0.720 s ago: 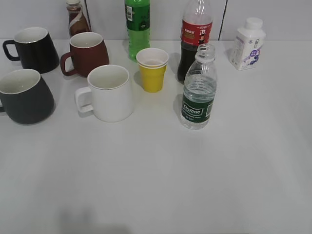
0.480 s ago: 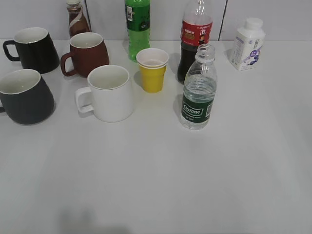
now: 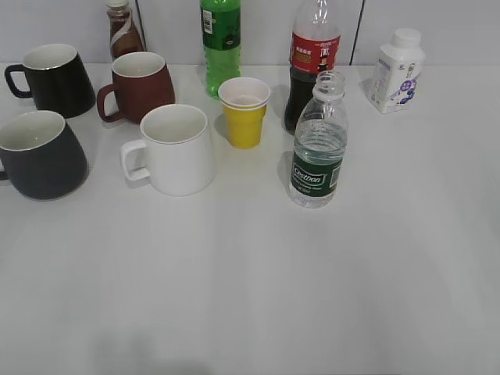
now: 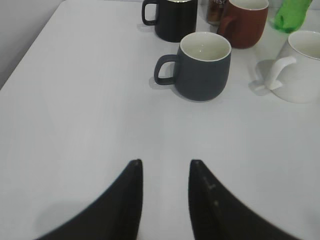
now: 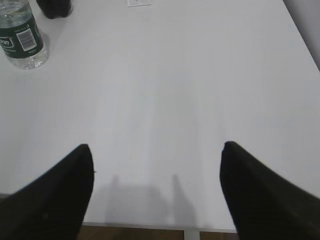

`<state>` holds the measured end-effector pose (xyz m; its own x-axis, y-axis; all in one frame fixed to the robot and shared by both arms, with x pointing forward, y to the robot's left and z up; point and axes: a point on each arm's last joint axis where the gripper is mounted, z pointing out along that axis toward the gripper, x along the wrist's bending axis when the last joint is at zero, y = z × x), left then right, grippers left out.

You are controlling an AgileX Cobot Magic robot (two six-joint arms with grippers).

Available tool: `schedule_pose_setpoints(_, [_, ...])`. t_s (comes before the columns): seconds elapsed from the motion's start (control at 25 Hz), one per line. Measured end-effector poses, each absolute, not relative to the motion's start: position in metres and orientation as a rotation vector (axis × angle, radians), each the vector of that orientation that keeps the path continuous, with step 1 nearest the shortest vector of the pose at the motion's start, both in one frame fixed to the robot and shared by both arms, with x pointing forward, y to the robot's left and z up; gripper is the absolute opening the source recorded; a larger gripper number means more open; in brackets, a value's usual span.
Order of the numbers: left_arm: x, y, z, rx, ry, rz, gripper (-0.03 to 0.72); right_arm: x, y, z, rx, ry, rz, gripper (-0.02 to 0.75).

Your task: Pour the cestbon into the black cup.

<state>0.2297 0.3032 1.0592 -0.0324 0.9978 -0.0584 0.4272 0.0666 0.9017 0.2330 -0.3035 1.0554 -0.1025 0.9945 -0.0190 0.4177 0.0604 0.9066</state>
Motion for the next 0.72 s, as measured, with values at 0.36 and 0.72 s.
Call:
schedule_pose_setpoints(0.36, [0.2297,0.3032,1.0592,1.466,1.571,0.932,0.238,0.2330,-0.3035,1.0554,1.442,1.618,1.012,0.591])
schedule_pose_setpoints(0.72, [0.2297,0.3032,1.0592,1.466,1.571,0.932,0.238,0.2330,-0.3035,1.0554,1.442,1.618,1.012,0.591])
